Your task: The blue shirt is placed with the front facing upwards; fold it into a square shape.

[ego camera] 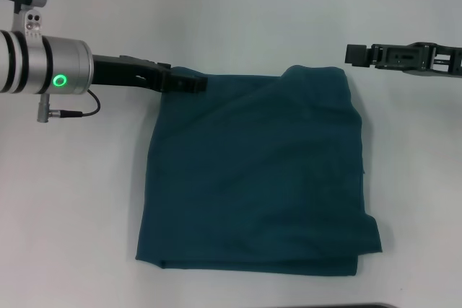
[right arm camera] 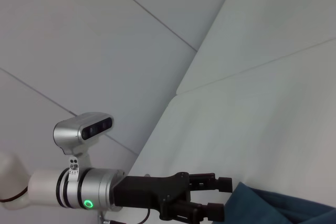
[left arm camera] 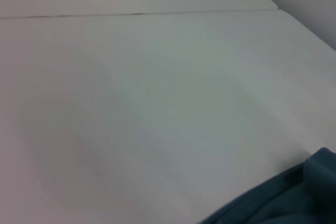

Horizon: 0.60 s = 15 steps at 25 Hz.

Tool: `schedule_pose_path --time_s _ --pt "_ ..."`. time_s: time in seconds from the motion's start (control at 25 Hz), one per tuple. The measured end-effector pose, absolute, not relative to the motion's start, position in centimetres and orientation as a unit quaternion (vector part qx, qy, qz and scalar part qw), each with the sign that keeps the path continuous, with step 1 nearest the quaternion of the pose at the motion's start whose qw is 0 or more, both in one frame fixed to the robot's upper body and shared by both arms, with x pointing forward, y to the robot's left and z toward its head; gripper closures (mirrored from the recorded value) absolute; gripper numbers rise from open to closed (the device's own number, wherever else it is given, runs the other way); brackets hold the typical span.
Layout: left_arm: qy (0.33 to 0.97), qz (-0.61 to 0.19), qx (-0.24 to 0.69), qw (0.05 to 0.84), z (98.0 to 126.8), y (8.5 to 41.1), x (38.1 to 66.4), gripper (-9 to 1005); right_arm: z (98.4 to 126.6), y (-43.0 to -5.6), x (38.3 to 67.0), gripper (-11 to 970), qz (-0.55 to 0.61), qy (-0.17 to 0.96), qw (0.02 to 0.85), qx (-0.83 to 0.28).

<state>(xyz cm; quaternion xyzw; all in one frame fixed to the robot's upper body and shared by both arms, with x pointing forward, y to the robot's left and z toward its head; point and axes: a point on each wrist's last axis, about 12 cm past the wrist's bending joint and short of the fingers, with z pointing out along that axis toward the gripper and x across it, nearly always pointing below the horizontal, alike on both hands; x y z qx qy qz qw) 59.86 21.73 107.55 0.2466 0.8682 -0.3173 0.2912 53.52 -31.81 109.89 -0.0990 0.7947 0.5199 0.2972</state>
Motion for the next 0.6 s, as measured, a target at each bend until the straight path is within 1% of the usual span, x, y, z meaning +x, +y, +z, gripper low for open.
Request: schedule_pose_path --time_s 0.6 --pt "0.869 -0.307 0.264 0.285 107.57 20.72 60.09 44 109.85 -31.76 53.5 291 0.521 0.795 0.296 -0.099"
